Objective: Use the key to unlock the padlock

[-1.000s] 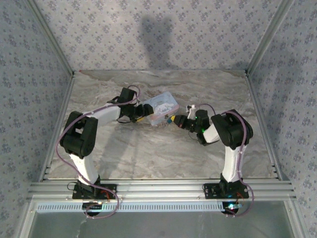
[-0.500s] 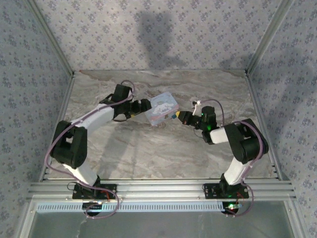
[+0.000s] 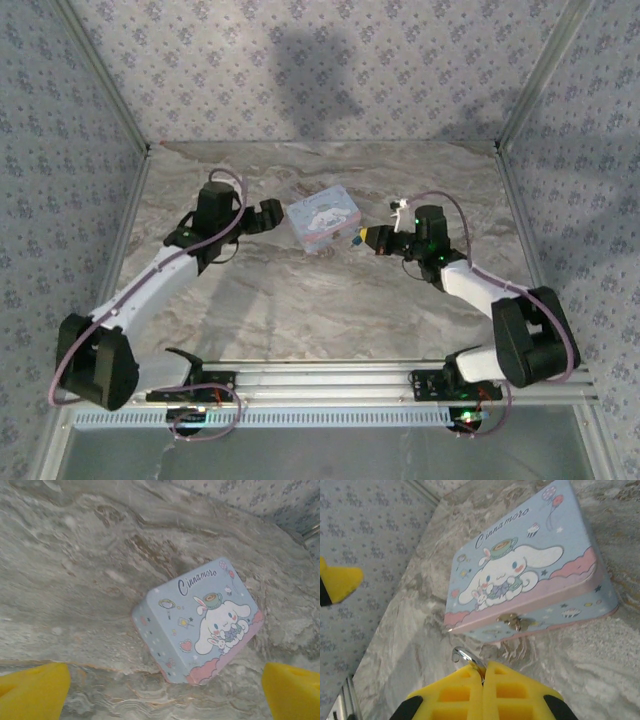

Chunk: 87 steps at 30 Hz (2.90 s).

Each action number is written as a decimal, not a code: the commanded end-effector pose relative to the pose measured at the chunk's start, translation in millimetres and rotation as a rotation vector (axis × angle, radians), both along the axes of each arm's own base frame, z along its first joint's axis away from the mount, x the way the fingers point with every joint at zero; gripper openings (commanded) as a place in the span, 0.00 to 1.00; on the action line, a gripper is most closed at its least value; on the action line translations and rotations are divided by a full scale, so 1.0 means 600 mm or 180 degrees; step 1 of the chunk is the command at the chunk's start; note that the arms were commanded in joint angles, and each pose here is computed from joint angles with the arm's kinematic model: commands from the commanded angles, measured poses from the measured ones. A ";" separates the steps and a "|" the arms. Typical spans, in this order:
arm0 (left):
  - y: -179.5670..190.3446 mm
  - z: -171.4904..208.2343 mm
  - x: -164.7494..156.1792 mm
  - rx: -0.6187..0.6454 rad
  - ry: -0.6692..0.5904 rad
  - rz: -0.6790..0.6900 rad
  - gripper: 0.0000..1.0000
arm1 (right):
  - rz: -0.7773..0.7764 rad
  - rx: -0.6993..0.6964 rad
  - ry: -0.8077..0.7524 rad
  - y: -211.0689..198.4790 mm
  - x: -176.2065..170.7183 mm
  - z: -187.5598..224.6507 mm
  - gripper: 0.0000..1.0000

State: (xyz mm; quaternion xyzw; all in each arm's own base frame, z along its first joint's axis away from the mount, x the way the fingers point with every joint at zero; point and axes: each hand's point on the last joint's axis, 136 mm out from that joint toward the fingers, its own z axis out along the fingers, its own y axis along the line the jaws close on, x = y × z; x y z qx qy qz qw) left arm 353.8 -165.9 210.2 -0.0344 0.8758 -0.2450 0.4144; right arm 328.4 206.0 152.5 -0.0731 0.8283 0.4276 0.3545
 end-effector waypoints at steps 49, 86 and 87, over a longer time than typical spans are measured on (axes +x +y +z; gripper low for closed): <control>0.072 0.054 0.003 0.0143 -0.0708 0.0484 0.98 | 0.0528 -0.1852 0.1804 -0.040 -0.221 -0.199 0.01; 0.071 0.137 0.009 0.0225 -0.1335 0.0346 0.98 | -0.1119 -0.1854 -0.0849 -0.179 -0.016 0.126 0.61; 0.075 0.146 0.011 0.0243 -0.1423 0.0374 0.98 | -0.1180 -0.1765 -0.0980 -0.183 -0.014 0.139 0.64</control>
